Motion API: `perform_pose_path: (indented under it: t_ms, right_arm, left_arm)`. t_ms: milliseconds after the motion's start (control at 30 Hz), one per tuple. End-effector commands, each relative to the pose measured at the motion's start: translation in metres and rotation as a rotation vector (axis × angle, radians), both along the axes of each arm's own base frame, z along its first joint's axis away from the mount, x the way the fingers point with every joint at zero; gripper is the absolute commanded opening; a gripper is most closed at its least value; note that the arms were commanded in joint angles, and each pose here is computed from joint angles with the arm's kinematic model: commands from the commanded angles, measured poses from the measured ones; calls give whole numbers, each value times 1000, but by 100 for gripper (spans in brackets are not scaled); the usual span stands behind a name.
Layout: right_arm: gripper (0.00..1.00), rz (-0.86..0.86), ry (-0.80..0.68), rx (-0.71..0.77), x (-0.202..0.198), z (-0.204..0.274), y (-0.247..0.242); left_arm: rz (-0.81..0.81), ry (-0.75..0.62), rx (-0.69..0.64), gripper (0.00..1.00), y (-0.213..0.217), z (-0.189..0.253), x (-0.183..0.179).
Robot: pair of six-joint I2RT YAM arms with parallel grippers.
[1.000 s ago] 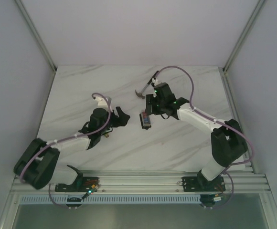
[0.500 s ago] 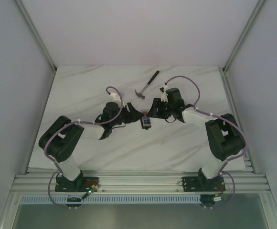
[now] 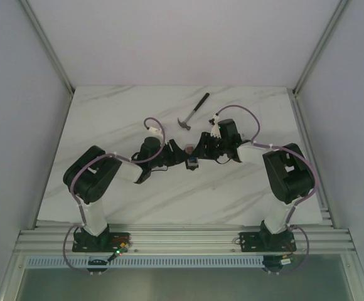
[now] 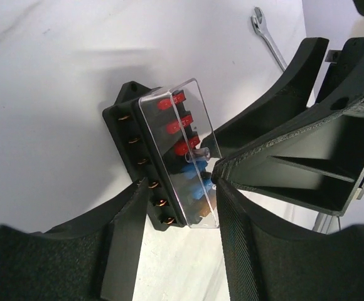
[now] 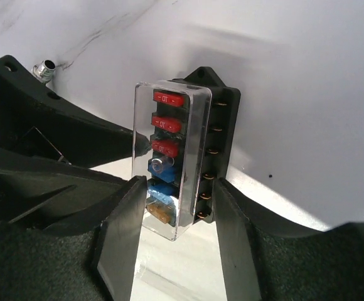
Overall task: Snap on the fuse box
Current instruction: Close the fuse box cover on the fuse box base.
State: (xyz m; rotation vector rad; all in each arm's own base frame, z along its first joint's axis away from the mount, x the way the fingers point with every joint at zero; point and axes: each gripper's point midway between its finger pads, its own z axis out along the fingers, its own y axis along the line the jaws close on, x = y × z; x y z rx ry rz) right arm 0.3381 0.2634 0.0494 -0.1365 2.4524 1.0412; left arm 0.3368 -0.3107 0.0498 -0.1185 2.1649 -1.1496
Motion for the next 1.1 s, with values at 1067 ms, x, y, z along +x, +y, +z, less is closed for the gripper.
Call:
perform_pose_path:
  t_ms: [1067]
  right_arm:
    - [44, 37, 12, 5, -9, 2, 0]
  left_arm:
    - [23, 105, -5, 46, -8, -24, -15]
